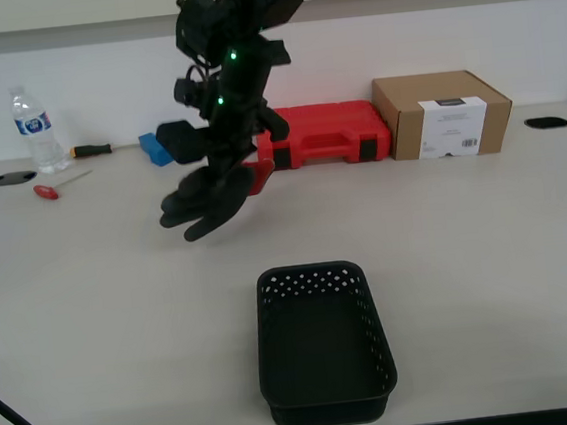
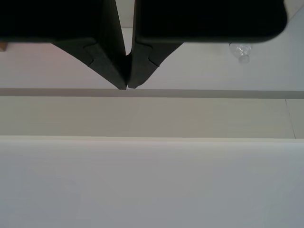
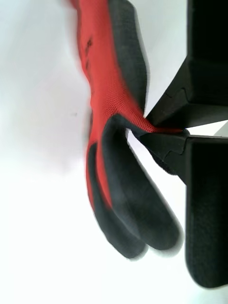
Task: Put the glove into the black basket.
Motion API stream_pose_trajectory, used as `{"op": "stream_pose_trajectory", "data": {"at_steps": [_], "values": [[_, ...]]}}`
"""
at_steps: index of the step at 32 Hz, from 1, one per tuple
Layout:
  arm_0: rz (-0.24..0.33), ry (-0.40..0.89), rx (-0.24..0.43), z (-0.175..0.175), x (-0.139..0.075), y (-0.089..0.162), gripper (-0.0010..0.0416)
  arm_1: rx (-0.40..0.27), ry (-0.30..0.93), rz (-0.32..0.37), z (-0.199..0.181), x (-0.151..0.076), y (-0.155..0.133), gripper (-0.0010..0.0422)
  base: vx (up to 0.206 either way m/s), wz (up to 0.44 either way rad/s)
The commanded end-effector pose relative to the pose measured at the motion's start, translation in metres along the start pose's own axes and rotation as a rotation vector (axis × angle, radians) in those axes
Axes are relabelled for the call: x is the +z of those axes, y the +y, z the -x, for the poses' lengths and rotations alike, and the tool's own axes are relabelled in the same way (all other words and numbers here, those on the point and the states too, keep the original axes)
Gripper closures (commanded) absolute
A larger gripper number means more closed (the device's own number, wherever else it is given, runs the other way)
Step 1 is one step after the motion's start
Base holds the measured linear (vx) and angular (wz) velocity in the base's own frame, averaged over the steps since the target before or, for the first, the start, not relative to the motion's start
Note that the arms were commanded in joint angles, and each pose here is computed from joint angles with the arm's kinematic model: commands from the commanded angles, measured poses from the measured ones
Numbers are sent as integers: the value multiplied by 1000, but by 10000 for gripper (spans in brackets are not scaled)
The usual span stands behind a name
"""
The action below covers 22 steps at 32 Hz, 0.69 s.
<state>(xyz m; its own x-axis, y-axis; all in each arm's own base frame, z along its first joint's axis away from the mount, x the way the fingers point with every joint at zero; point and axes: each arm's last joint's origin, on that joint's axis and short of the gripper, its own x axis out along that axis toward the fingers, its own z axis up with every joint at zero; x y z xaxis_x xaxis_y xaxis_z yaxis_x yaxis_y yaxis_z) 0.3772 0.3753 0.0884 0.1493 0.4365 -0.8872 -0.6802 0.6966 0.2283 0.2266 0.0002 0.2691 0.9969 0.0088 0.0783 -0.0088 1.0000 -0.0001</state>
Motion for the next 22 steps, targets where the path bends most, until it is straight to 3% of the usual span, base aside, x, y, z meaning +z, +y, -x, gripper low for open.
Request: {"op": "stream_pose_trajectory", "data": {"at_steps": [1,6,10,14,20,22], "values": [[15,-58,-10,31,9,7,407,2,-5,0,0,1,0,412,0,0],[13,-157,-47,81,-2,16,407,2,-4,0,0,0,0,412,0,0],[-37,-198,-42,118,-45,19,407,7,-4,0,0,1,0,412,2,13],[-107,-147,2,140,-93,22,407,5,-2,0,0,0,0,412,0,0],[-173,-125,79,159,-145,34,407,14,-3,0,0,0,0,412,0,0],[-174,-117,88,159,-151,37,407,12,-2,0,0,0,0,412,0,0]]}}
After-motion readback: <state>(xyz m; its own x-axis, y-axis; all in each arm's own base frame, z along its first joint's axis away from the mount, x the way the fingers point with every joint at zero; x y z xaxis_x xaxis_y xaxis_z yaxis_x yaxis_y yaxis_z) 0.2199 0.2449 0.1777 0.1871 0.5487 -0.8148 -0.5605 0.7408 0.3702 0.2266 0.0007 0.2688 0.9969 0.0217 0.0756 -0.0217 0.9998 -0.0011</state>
